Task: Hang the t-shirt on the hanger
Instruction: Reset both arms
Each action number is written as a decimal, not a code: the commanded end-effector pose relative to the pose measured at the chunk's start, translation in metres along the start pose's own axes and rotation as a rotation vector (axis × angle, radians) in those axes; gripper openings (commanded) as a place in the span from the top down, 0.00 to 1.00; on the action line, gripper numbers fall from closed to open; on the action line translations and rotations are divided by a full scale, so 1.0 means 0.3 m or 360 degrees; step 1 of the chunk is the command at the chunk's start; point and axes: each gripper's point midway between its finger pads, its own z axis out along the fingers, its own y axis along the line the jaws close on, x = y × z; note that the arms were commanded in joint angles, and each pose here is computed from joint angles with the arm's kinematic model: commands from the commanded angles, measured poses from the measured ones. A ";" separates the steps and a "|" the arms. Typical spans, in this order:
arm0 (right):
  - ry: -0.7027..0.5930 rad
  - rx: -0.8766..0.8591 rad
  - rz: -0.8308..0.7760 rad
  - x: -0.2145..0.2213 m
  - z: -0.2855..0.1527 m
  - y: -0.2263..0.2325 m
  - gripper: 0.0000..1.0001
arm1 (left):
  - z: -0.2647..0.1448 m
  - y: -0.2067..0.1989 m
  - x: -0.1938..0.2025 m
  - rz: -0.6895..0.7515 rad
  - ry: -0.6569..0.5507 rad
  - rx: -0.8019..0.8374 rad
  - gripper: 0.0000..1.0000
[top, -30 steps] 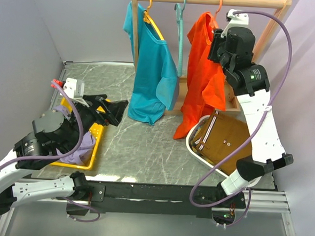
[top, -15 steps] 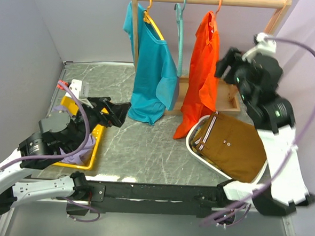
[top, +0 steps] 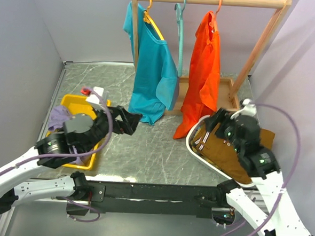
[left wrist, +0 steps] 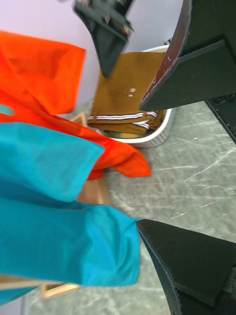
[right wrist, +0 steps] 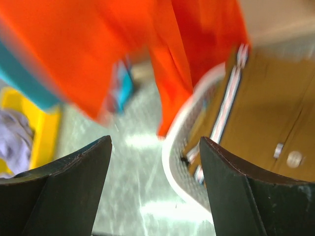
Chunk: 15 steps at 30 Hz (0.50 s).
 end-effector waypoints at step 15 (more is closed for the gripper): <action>0.0212 -0.0189 0.0108 0.376 0.181 0.132 0.20 | 0.100 0.023 0.285 -0.0126 0.0276 -0.0053 0.04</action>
